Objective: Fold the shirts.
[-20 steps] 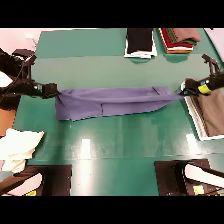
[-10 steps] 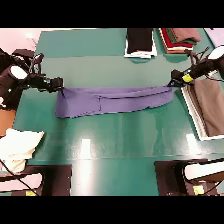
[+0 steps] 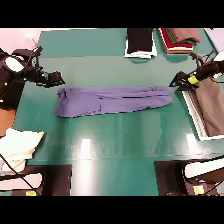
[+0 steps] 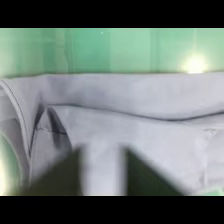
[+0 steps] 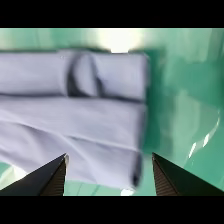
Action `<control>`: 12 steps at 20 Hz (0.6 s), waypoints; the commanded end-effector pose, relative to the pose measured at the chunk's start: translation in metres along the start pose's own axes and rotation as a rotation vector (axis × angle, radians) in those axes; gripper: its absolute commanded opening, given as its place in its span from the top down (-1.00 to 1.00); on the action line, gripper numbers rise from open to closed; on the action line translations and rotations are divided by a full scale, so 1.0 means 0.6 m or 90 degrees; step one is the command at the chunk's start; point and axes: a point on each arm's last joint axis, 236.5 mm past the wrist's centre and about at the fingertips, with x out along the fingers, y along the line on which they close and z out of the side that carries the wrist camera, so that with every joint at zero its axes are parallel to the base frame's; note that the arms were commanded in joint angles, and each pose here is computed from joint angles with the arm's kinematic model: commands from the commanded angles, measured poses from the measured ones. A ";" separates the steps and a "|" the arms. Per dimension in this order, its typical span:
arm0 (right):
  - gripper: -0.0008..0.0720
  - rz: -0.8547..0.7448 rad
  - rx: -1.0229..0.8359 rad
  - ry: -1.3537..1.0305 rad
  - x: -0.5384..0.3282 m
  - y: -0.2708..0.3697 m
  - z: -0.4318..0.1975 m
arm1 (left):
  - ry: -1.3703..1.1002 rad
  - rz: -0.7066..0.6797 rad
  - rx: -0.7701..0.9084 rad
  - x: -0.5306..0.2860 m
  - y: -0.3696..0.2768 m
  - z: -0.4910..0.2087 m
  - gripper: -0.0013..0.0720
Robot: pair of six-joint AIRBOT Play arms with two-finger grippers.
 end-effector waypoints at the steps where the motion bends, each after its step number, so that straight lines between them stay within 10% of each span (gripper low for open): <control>1: -0.67 0.034 0.043 0.030 0.032 -0.030 -0.032 | 0.021 -0.014 -0.001 -0.005 -0.012 -0.010 0.81; 8: -0.66 0.119 0.060 0.051 0.141 0.018 -0.044 | 0.036 -0.050 0.055 0.020 -0.097 -0.032 0.82; 12: 0.57 0.110 -0.028 0.022 0.141 0.064 -0.012 | 0.018 -0.071 0.088 0.035 -0.153 -0.034 0.90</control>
